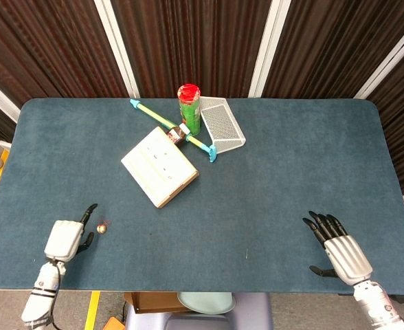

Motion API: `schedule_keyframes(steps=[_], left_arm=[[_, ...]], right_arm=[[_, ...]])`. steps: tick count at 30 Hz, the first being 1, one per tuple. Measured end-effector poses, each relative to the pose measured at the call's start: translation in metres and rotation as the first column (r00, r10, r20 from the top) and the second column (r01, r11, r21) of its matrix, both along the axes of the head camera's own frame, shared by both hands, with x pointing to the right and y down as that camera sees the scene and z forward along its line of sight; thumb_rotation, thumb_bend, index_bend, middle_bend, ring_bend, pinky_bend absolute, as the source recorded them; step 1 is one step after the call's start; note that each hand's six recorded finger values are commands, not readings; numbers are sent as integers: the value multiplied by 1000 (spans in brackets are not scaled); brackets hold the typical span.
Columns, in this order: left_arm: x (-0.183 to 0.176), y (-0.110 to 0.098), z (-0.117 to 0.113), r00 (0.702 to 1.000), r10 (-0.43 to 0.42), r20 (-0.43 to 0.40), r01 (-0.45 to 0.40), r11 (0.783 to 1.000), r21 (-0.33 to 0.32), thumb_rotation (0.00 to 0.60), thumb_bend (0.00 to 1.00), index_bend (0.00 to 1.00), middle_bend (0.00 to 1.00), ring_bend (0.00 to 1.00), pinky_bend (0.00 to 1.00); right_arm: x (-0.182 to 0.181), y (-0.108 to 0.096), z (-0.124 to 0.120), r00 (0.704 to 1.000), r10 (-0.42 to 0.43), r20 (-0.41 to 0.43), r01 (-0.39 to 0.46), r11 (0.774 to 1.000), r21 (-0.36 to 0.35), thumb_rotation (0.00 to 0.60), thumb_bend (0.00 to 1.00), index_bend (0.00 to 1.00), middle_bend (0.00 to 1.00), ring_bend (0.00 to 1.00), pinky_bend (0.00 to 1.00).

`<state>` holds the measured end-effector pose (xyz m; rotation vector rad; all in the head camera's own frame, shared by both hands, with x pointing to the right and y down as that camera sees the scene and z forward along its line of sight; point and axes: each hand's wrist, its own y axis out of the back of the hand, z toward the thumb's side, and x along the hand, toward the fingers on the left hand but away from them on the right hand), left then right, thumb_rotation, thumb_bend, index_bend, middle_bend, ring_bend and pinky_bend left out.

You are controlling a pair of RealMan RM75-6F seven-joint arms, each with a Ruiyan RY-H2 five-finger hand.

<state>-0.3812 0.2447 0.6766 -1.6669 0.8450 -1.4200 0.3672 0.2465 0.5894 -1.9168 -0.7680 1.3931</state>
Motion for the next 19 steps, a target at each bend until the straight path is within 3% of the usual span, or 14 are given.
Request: schedule_keyframes(steps=[1, 2, 4, 8, 11, 19], left_arm=[[-6, 2, -12, 1000, -12, -10, 12, 1000, 29, 600, 404, 24, 266, 242, 364], [-11, 5, -22, 1000, -21, -18, 22, 999, 50, 600, 402, 21, 116, 92, 182], [-23, 11, -48, 998, -35, -44, 39, 994, 102, 600, 401, 27, 1, 0, 17], [-43, 32, -96, 991, -59, -118, 80, 980, 180, 600, 403, 64, 0, 0, 0], [-56, 46, -125, 985, -59, -161, 89, 979, 183, 600, 402, 66, 0, 0, 0], [-62, 47, -127, 985, -66, -159, 87, 987, 132, 600, 402, 61, 0, 0, 0]], right_arm=[[0, 0, 0, 1000, 2, -2, -2, 1000, 1, 600, 183, 0, 0, 0, 0], [1, -1, -1, 1000, 6, -7, -6, 1000, 3, 600, 183, 0, 0, 0, 0], [3, -1, -1, 1000, 10, -16, -10, 1000, 7, 600, 183, 0, 0, 0, 0], [7, -2, -3, 999, 19, -50, -18, 1000, 24, 600, 183, 0, 0, 0, 0], [9, -2, -5, 997, 28, -74, -25, 999, 43, 600, 183, 0, 0, 0, 0], [11, 0, -7, 996, 38, -83, -35, 998, 46, 600, 183, 0, 0, 0, 0]])
